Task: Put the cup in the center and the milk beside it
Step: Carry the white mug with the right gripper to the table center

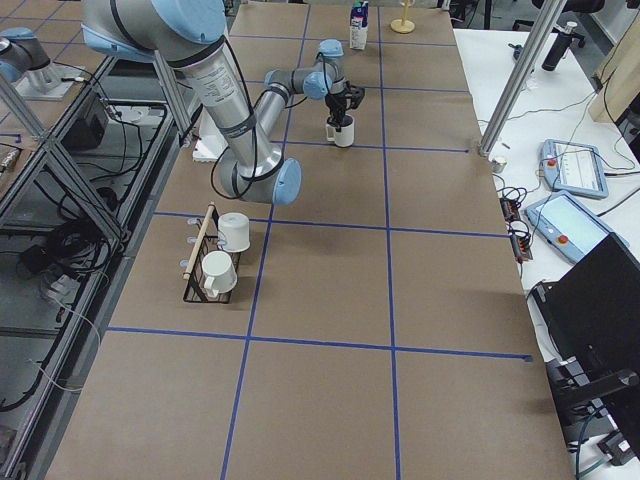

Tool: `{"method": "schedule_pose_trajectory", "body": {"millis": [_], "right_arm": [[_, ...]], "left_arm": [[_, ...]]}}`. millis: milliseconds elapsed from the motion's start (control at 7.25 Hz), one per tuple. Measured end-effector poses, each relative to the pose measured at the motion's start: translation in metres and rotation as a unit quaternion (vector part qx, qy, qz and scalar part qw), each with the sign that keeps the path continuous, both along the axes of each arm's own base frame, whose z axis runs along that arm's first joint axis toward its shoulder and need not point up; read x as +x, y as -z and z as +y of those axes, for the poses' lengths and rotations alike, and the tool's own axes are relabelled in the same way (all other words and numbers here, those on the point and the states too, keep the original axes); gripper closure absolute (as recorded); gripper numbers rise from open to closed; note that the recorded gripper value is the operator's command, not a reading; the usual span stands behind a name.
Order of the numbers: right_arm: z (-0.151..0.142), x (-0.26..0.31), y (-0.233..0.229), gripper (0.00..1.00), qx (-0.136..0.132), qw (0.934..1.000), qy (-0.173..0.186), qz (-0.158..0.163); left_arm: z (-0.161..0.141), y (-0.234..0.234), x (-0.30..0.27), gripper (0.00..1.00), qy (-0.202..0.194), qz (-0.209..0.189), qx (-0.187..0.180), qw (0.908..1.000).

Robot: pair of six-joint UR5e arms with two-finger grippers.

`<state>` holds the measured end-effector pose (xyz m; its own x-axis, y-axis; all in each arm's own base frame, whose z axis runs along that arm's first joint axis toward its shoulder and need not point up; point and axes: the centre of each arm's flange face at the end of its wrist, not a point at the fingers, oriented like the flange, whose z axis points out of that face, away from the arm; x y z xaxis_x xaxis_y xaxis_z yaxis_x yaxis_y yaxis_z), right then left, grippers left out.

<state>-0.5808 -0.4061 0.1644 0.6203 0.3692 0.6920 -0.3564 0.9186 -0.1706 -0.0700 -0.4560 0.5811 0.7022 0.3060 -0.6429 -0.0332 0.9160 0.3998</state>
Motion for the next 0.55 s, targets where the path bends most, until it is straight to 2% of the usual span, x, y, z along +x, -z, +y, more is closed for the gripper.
{"method": "schedule_pose_trajectory", "body": {"millis": [138,276,414,552], "right_arm": [[-0.005,0.003,-0.003,0.97,0.001,1.0000,-0.001,0.004],[-0.008,0.006,-0.009,0.64,0.002,1.0000,-0.002,0.008],[-0.010,0.008,-0.015,0.15,0.004,0.9999,0.000,0.012],[-0.010,0.009,-0.020,0.00,0.007,0.9999,0.004,0.015]], "left_arm": [[0.000,0.000,0.000,0.02,0.000,0.000,0.000,1.0000],[0.000,0.001,0.000,0.02,0.000,0.000,0.001,1.0000],[0.000,0.001,0.000,0.02,0.000,0.001,0.001,1.0000],[0.000,0.001,0.000,0.02,0.000,0.001,0.001,1.0000]]}}
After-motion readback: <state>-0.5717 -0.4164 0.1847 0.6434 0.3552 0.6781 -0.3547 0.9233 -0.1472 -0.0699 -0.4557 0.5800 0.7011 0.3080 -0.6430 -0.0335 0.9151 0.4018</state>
